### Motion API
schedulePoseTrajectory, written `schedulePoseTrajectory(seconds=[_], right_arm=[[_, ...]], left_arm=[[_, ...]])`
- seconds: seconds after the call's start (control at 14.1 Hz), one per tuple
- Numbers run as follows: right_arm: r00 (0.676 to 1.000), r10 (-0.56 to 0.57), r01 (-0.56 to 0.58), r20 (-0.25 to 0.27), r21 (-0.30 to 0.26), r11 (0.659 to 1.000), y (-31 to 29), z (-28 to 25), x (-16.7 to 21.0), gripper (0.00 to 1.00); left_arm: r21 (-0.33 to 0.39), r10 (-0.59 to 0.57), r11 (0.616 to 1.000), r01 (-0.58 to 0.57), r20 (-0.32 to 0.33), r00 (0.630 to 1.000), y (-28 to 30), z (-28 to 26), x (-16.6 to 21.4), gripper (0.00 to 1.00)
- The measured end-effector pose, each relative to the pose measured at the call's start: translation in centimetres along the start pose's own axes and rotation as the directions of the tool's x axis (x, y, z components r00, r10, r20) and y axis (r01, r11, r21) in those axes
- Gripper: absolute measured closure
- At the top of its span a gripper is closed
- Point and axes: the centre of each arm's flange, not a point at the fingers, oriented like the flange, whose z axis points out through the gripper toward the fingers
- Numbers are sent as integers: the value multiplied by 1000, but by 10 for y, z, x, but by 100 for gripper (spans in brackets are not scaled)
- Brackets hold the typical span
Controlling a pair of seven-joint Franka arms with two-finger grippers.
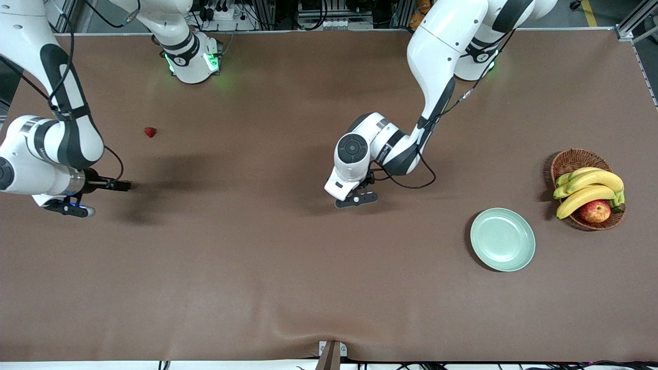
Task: Collect all strawberries into plate
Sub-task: 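Hand the strawberry from the right gripper to the left gripper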
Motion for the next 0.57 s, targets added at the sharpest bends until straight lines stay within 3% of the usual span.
schedulePoseTrajectory(seconds=[0.14,0.36,0.43,0.57], right_arm=[[999,-11,12,-37,9,1000,25,16,-5,0],[998,-15,16,-68,12,1000,30,49,-16,1],[998,-21,22,-64,13,1000,27,55,-17,3],[998,-30,31,-54,16,999,21,61,-17,7]], left_arm=[[1,4,1000,-4,0,1000,2,0,-3,21],[2,10,1000,-10,1,1000,4,1,-6,55],[2,10,1000,-10,1,1000,4,1,-6,62],[1,4,1000,-4,0,1000,3,0,-4,62]])
